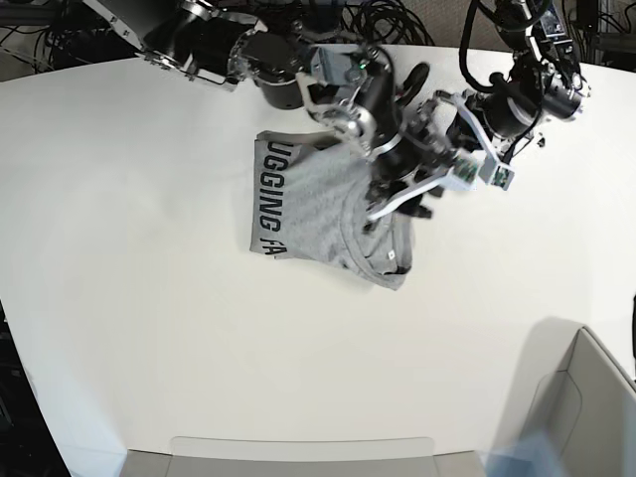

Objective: Fold the T-shirt properly
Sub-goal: 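Grasp the folded shirt with the left gripper and slide it aside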

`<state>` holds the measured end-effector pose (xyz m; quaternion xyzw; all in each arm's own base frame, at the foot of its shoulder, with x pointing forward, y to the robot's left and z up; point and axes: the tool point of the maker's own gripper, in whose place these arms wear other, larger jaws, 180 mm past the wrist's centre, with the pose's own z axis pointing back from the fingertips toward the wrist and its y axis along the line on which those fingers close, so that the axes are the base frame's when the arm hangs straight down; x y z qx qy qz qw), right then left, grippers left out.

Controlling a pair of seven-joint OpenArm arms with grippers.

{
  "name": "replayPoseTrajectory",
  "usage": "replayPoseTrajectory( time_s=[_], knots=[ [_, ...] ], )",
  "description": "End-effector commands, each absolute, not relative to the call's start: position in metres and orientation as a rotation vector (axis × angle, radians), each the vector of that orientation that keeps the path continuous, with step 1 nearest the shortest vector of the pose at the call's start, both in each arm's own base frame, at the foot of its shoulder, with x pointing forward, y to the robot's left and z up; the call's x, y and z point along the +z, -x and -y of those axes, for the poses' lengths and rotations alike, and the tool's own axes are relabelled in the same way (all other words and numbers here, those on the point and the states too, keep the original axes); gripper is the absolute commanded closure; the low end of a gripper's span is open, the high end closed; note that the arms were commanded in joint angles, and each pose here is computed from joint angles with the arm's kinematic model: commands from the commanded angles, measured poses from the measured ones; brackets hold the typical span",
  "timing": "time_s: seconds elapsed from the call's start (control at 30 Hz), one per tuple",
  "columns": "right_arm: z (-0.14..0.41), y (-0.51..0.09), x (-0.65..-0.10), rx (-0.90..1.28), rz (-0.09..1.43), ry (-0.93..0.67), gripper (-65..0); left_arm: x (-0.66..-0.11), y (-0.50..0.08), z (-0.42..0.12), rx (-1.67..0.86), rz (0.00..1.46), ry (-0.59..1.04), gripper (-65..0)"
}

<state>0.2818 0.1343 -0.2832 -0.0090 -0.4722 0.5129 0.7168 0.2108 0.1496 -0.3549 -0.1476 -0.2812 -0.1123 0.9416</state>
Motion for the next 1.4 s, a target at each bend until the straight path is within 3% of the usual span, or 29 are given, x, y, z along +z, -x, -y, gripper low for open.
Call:
replayPoseTrajectory(
  time_s=[0.0,0.1,0.27,0.5,0.63,1.0,1.23,1.37],
  knots=[
    [-0.134,-0.296,-0.261,1.087,1.116,0.018,-15.9,-0.340,-0.230,-0.121,-0.255,0.634,0.366,-4.8],
    [-0.103,-0.322,-0.261,0.996,1.103,0.077,-9.0,-0.329,-0.246,-0.091,-0.258,0.647,0.427,0.0],
    [-0.058,-0.348,-0.273,0.926,1.055,0.174,-2.3,-0.315,-0.262,-0.062,-0.181,0.655,0.511,0.0],
    [0.025,-0.393,-0.296,0.819,0.910,0.299,-0.8,-0.311,-0.251,-0.005,-0.235,0.594,0.614,0.0],
    [0.059,-0.408,-0.312,0.861,0.821,0.308,-0.8,-0.319,-0.240,0.011,-0.213,0.556,0.647,0.0],
    [0.054,-0.393,-0.392,0.921,0.678,0.188,-0.8,-0.369,-0.198,0.035,-0.295,0.352,0.657,0.0],
    [0.032,-0.336,-0.416,1.103,0.597,0.074,-0.8,-0.407,-0.250,-0.010,-0.121,0.373,0.575,0.0],
    [0.014,-0.297,-0.416,1.159,0.586,0.015,-0.8,-0.399,-0.295,-0.056,0.019,0.454,0.532,0.0]
  ],
)
